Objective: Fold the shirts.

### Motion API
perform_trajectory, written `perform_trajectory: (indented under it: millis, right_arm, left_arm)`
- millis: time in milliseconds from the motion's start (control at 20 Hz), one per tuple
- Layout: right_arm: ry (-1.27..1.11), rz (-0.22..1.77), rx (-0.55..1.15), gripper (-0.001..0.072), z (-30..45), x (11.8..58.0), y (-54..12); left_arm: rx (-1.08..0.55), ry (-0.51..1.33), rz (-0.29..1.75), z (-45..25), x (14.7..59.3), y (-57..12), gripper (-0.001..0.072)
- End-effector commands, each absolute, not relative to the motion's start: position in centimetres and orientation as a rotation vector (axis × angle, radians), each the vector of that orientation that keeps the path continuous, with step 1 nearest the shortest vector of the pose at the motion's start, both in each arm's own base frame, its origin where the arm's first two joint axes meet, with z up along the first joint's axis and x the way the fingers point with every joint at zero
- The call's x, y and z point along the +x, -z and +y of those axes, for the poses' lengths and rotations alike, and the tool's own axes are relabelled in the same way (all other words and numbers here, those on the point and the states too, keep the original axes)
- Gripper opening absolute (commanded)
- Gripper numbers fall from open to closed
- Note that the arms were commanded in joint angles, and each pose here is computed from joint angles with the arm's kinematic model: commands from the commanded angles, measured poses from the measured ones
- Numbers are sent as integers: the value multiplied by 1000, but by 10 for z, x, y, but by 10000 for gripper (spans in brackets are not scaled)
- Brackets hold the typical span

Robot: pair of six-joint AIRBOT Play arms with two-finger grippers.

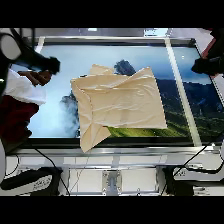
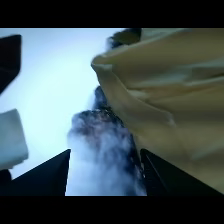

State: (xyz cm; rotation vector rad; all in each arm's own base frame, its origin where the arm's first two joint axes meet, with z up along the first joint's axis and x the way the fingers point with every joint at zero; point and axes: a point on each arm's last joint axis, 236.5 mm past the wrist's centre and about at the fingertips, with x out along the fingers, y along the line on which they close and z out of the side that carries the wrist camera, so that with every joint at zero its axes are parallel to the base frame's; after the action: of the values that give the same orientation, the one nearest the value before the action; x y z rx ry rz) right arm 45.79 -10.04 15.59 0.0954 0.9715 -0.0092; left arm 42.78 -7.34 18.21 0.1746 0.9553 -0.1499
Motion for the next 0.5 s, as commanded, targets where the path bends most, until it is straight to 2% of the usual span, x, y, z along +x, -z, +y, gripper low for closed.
perform_trajectory:
  millis: [0,150,300,450]
  right_arm:
    - [42,1120,104,401,-113,418,-143]
    - [27,1105,113,401,-109,421,-145]
    - [-22,1087,103,401,-101,425,-147]
    - [-60,1074,100,401,-94,428,-149]
  left_arm:
    - [15,296,1163,-119,402,-76,482]
    - [-132,344,1295,-149,393,4,485]
    - [-177,415,1325,-185,399,40,485]
    - [-34,513,1244,-218,406,55,485]
